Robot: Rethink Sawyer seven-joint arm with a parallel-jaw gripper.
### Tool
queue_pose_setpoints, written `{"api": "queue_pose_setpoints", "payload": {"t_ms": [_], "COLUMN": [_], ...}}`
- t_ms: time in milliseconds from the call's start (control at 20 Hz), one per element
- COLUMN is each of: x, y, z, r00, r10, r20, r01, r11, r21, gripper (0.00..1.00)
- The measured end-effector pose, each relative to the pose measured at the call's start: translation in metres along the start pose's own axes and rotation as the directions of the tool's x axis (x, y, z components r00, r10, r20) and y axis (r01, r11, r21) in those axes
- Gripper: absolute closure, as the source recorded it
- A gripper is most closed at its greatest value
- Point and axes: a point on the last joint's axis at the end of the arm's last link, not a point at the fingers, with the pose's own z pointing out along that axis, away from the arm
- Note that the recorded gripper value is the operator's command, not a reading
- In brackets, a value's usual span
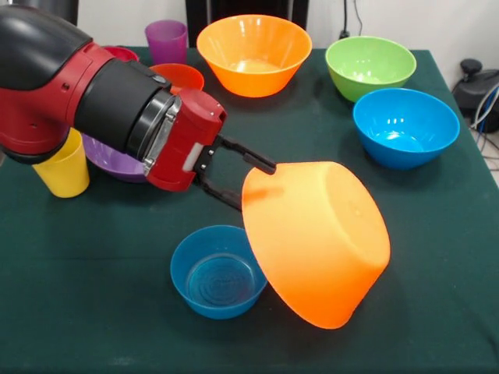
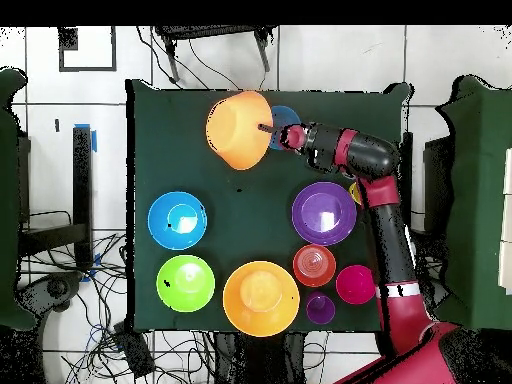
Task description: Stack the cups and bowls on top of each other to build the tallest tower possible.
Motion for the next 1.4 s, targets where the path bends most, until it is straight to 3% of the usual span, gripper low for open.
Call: {"api": "queue_pose_setpoints", "payload": {"t_ms": [750,1100,1400], "x": [-0.004,-0.011,-0.021], "y": [-0.001,-0.003,-0.003], "z": [-0.006,-0.020,-0.028], "r00": [0.9994,0.9969,0.9917], "r10": [-0.035,-0.079,-0.126], "r20": [0.003,0.004,0.026], "r01": [0.035,0.079,0.121], "r11": [0.9993,0.9936,0.9809], "r21": [0.015,0.081,0.152], "gripper": [0.00,0.00,0.00]}}
